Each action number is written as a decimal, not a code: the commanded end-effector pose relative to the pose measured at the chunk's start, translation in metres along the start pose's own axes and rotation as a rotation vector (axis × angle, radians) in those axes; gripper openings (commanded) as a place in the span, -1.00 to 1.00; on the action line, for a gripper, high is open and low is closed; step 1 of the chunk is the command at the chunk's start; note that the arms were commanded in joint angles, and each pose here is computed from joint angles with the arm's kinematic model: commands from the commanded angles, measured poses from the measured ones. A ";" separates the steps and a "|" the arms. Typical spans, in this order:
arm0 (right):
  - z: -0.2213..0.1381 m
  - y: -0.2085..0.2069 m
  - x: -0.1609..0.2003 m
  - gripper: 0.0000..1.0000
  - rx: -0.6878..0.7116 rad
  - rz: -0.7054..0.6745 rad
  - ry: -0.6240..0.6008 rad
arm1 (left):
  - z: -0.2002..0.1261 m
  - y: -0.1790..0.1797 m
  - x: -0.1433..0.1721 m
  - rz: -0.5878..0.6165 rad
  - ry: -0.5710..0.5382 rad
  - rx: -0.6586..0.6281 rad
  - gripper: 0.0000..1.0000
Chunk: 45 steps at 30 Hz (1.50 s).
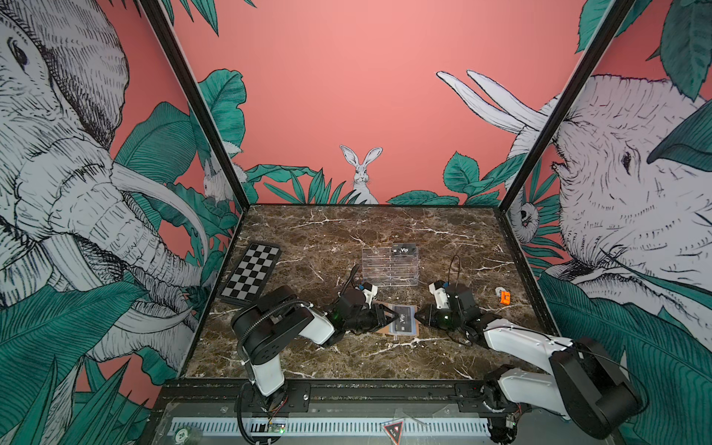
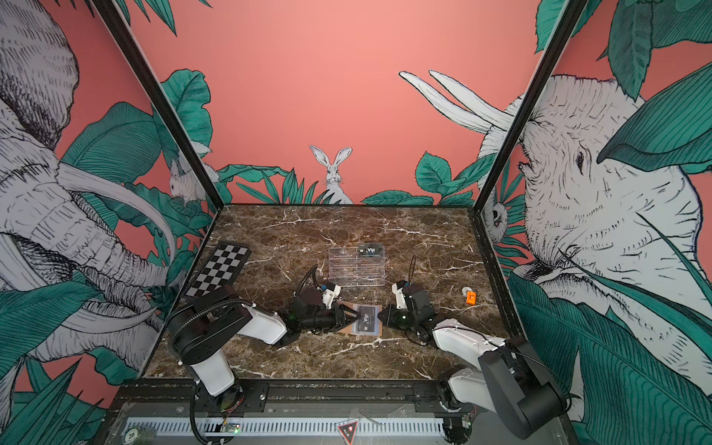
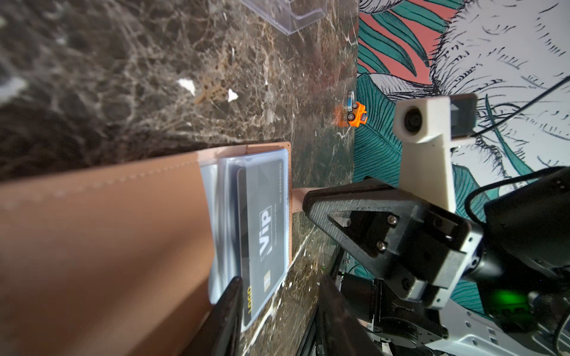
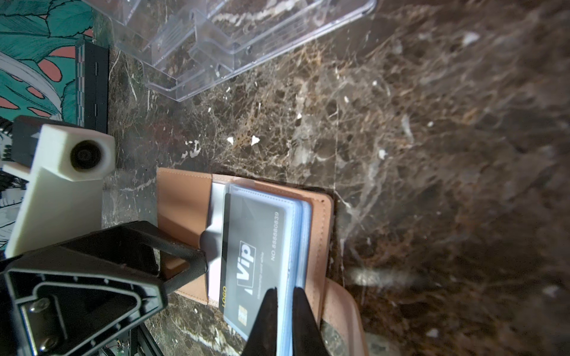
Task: Take the credit cards out of the card holder
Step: Take out the credit card from the card slot.
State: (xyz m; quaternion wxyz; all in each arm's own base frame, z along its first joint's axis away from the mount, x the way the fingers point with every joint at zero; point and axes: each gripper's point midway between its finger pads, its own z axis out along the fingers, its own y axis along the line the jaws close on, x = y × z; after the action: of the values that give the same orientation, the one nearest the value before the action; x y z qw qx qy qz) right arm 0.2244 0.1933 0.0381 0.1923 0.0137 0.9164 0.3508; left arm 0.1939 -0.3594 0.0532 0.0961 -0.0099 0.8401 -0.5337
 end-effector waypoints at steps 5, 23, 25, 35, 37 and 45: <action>0.006 0.007 -0.006 -0.77 -0.014 -0.024 -0.019 | -0.002 0.000 0.000 -0.002 -0.019 0.015 -0.21; 0.019 0.010 -0.001 -0.80 -0.016 -0.034 0.015 | 0.002 0.020 0.004 -0.022 -0.022 0.009 -0.38; 0.019 0.010 0.000 -0.80 -0.014 -0.035 0.018 | 0.003 0.022 0.005 -0.026 -0.023 0.010 -0.39; 0.020 0.010 0.003 -0.82 -0.014 -0.037 0.024 | 0.003 0.023 0.004 -0.032 -0.042 0.043 -0.49; 0.020 0.009 0.003 -0.82 -0.012 -0.037 0.026 | 0.004 0.022 0.004 -0.031 -0.041 0.048 -0.52; 0.023 0.009 0.005 -0.84 -0.008 -0.043 0.033 | 0.005 0.022 0.004 -0.027 -0.036 0.051 -0.67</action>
State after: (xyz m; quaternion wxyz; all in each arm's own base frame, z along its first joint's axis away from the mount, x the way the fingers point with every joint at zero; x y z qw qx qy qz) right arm 0.2242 0.2114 0.0261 0.1813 -0.0067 0.9181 0.3524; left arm 0.1929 -0.3546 0.0298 0.1013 -0.0271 0.8277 -0.5512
